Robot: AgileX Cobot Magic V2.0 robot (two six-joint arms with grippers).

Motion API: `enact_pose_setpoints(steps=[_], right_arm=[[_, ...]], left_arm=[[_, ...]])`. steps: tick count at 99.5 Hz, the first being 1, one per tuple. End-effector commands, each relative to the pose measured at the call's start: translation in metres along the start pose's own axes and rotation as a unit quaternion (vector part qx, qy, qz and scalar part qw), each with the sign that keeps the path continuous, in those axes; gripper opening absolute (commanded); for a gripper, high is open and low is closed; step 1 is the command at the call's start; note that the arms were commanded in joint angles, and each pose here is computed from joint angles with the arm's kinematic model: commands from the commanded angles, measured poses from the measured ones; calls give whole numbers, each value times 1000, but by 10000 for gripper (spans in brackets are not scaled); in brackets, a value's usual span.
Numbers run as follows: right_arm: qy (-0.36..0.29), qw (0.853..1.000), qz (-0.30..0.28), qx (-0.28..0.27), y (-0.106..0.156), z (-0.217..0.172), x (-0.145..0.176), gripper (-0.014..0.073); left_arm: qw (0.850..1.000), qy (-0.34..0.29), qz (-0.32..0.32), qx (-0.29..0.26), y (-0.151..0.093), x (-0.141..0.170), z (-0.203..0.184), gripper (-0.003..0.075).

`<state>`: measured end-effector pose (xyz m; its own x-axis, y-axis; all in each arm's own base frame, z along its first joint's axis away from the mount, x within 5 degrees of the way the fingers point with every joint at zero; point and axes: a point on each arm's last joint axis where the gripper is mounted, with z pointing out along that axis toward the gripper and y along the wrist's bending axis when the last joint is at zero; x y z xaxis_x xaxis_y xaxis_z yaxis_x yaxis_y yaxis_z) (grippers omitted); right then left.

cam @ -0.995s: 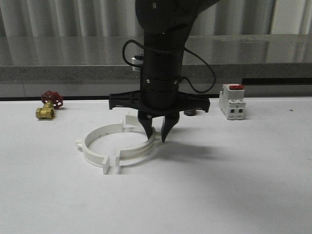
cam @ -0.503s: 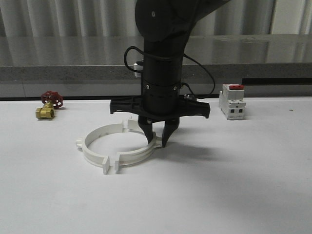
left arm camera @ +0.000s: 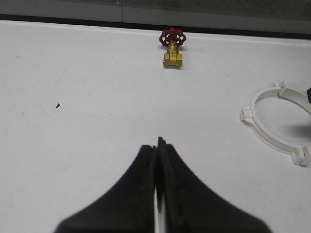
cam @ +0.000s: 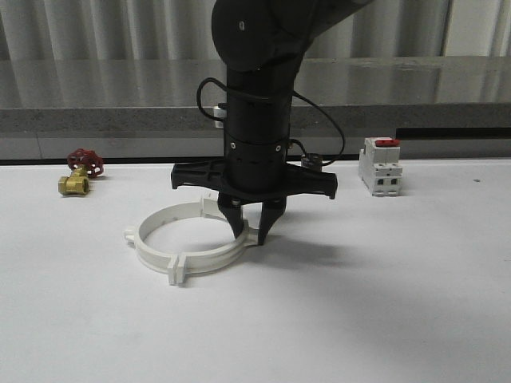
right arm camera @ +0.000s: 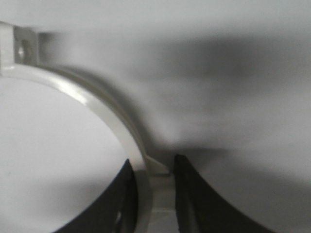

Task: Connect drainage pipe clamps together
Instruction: 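Lower the held clamp half onto the placed half, closing the ring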

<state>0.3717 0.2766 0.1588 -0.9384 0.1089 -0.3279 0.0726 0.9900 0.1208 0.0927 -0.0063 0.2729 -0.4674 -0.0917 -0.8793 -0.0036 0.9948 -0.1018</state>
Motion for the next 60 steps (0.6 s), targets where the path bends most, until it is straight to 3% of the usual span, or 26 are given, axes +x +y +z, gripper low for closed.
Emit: enact_pose_setpoints(steps=[1, 25, 60], right_arm=[[-38, 999, 9, -33, 5, -30, -14, 41], [-38, 999, 10, -32, 5, -30, -14, 73], [-33, 999, 9, -28, 5, -25, -12, 421]], left_arm=[[999, -40, -5, 13, -3, -13, -4, -20], [999, -40, -5, 13, -3, -13, -4, -20], [999, -40, -5, 13, -3, -13, -4, -20]])
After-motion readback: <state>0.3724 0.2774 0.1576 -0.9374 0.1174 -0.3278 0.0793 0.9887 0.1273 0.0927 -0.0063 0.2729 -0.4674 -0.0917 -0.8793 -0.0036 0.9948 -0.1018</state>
